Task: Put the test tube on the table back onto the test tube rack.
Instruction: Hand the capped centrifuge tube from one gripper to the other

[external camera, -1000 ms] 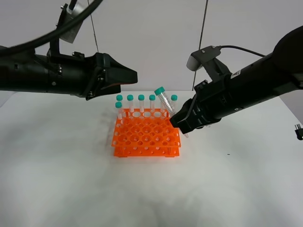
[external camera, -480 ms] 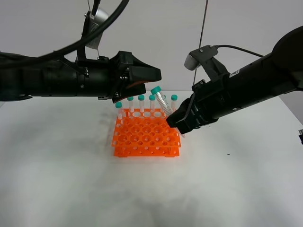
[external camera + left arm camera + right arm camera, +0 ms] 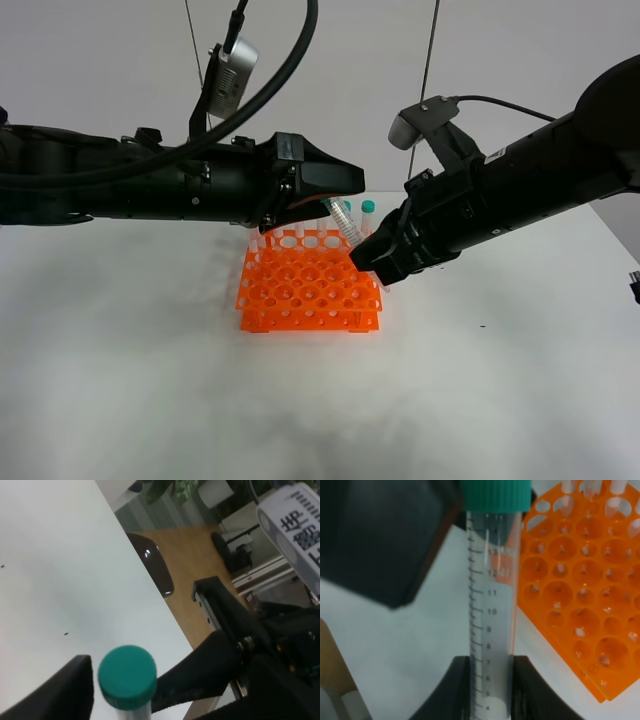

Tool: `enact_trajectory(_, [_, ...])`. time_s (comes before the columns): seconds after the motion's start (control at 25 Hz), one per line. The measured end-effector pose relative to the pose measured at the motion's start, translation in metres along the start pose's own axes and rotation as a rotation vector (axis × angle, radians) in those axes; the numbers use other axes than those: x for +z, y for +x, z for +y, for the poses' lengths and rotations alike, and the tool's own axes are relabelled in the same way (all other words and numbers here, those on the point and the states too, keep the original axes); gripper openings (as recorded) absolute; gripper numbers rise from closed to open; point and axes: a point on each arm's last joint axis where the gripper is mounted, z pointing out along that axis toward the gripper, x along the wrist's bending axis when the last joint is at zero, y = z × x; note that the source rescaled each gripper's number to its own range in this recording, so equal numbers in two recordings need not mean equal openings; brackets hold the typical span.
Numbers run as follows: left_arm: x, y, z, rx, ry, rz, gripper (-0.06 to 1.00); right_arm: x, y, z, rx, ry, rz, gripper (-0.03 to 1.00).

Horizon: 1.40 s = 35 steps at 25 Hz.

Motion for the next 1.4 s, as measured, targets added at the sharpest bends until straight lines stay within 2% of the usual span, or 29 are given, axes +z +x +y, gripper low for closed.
enact_trajectory(0.52, [0.0, -0.0014, -0.0005, 0.0, 0.006, -0.015, 0.86, 0.0, 0.0015, -0.0014, -0.014, 0.015, 0.017, 0.0])
enact_trajectory(0.6, [0.0, -0.0013, -0.0005, 0.0, 0.006, -0.015, 0.77, 0.0, 0.0015, -0.0014, -0.014, 0.015, 0.017, 0.0])
enact_trajectory(0.76, [0.0, 0.0, 0.0, 0.0, 0.0, 0.0, 0.51, 0.0, 0.0016, -0.0013, -0.012, 0.014, 0.018, 0.0])
enact_trajectory(0.88, [0.0002, 0.0007, 0.0001, 0.0, -0.001, 0.005, 0.23, 0.0, 0.0019, -0.0012, -0.012, 0.013, 0.021, 0.0])
enact_trajectory(0.96, [0.0002, 0.0007, 0.0, 0.001, -0.001, 0.005, 0.0, 0.0, 0.0021, -0.0013, -0.015, 0.014, 0.023, 0.0])
enact_trajectory(1.32, [0.0002, 0.0004, -0.0003, 0.004, 0.003, 0.002, 0.0, 0.0001, 0.0033, -0.0009, -0.022, 0.011, 0.024, 0.0])
enact_trajectory(1.36, [0.0001, 0.0005, -0.0002, 0.003, 0.002, 0.002, 0.0, 0.0001, 0.0031, -0.0007, -0.022, 0.01, 0.022, 0.04])
enact_trajectory(1.4, [0.0001, -0.0004, -0.0004, 0.001, 0.005, -0.009, 0.0, 0.0002, 0.0027, -0.0003, -0.022, 0.006, 0.018, 0.15])
